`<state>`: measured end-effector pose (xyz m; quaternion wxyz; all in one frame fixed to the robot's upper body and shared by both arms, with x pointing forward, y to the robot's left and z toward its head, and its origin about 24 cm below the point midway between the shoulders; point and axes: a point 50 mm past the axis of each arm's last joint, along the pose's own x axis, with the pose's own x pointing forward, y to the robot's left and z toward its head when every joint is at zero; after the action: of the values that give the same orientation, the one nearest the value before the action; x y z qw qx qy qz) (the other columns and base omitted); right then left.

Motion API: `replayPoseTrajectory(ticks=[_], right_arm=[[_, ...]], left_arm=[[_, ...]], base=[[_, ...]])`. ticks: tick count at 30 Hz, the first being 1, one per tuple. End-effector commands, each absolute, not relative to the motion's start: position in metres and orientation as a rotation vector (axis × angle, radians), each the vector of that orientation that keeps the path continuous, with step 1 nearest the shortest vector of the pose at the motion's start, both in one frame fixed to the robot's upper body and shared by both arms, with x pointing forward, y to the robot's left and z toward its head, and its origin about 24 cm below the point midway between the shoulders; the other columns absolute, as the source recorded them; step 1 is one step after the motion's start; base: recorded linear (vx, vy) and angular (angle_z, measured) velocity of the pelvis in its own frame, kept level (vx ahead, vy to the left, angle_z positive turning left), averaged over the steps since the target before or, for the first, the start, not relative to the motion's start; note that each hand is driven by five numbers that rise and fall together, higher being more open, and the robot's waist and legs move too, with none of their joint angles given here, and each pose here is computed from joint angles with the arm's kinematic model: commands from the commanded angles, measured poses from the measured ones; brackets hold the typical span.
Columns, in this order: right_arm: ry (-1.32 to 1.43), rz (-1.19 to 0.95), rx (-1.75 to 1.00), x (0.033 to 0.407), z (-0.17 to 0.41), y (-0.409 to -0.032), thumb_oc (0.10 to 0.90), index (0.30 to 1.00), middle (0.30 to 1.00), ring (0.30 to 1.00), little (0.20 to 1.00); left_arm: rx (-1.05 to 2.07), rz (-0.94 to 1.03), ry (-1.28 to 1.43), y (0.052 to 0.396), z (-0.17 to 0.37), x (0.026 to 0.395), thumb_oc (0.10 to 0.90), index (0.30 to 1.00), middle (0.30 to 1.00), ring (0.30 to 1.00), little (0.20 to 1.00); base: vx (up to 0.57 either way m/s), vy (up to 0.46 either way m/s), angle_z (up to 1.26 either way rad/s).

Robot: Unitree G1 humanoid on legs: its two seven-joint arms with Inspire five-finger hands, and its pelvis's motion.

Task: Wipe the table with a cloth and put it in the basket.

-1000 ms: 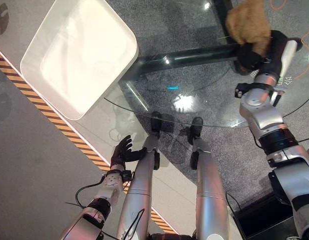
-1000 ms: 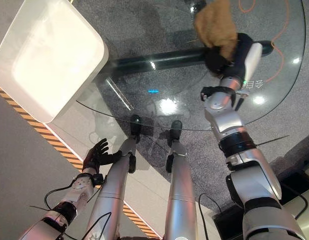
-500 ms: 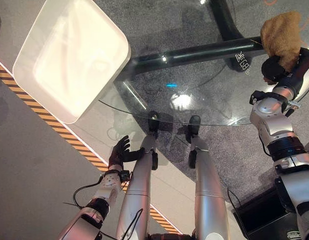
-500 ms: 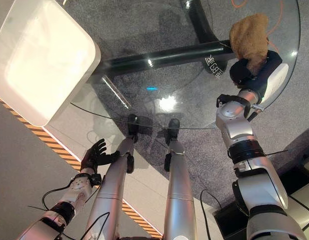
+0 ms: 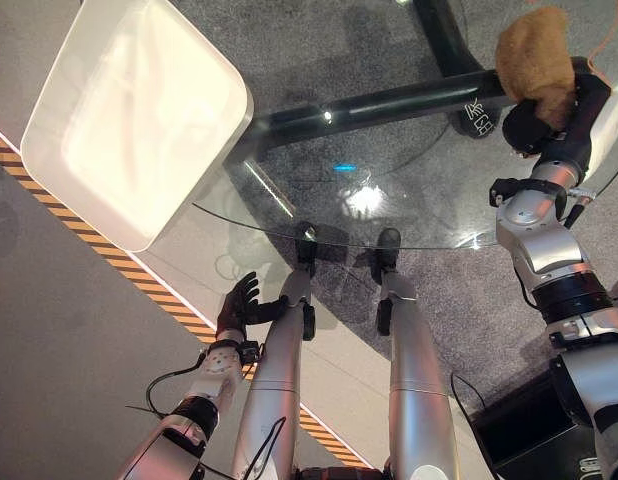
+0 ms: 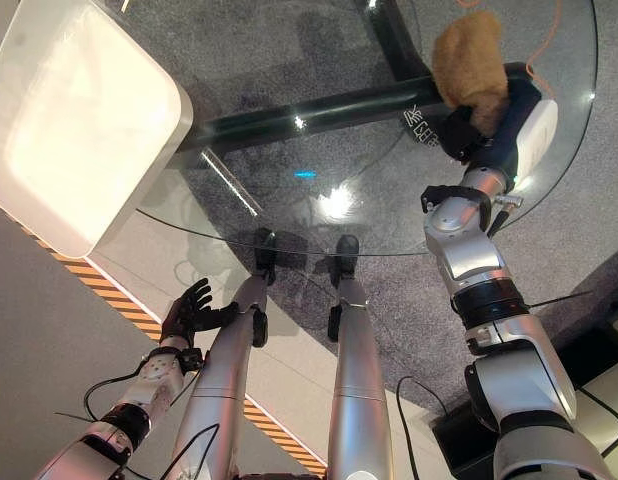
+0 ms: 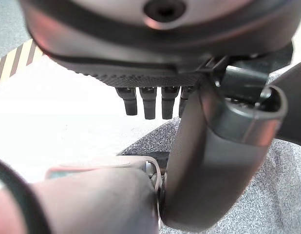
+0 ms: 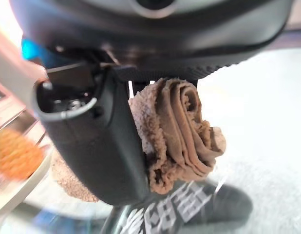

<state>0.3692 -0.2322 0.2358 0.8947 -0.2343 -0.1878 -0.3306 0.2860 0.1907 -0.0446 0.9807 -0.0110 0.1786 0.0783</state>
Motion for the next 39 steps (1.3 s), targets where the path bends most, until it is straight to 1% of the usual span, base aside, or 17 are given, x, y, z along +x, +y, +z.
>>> replayPoseTrajectory(ticks=[1,2,4,7,12,17,26,32,39], right_arm=[[-0.582,-0.404,-0.609,0.363,0.262,-0.175,0.1,0.3,0.3,0.3,0.2],[-0.562,-0.344,-0.641,0.364,0.256,-0.165,0.1,0.3,0.3,0.3,0.2],[-0.532,-0.298,-0.656,0.367,0.249,-0.159,0.1,0.3,0.3,0.3,0.2],[-0.473,-0.153,-0.727,0.37,0.229,-0.139,0.1,0.3,0.3,0.3,0.2],[-0.402,-0.007,-0.793,0.37,0.205,-0.121,0.1,0.3,0.3,0.3,0.2],[-0.359,0.048,-0.824,0.37,0.191,-0.116,0.1,0.3,0.3,0.3,0.2],[-0.307,0.094,-0.845,0.372,0.181,-0.125,0.1,0.3,0.3,0.3,0.2],[-0.306,0.309,-0.88,0.363,0.174,-0.109,0.1,0.3,0.3,0.3,0.2],[-0.277,0.48,-0.853,0.354,0.165,-0.102,0.1,0.3,0.3,0.3,0.2]], left_arm=[[0.01,0.179,0.594,0.19,-0.098,0.224,0.8,0.9,0.9,0.9,0.9],[0.01,0.174,0.591,0.19,-0.098,0.224,0.8,0.9,0.9,0.9,0.9],[0.012,0.17,0.59,0.189,-0.097,0.226,0.8,0.9,0.9,0.9,0.9],[0.017,0.163,0.587,0.189,-0.097,0.226,0.8,0.9,0.9,0.9,0.9],[0.023,0.162,0.587,0.192,-0.097,0.225,0.8,0.9,0.9,0.9,0.9],[0.025,0.162,0.583,0.194,-0.097,0.226,0.8,0.9,0.9,0.9,0.9],[0.026,0.156,0.586,0.192,-0.096,0.225,0.8,0.9,0.9,0.9,0.9],[0.026,0.177,0.557,0.192,-0.09,0.23,0.8,0.9,0.9,0.9,0.9],[0.033,0.168,0.561,0.193,-0.088,0.23,0.8,0.9,0.9,0.9,0.9]], base=[[0.0,0.0,0.0],[0.0,0.0,0.0],[0.0,0.0,0.0],[0.0,-0.001,0.03],[0.0,-0.001,0.03],[0.0,-0.001,-0.02],[0.0,0.0,0.0],[0.0,-0.006,0.02],[0.0,-0.011,0.06]])
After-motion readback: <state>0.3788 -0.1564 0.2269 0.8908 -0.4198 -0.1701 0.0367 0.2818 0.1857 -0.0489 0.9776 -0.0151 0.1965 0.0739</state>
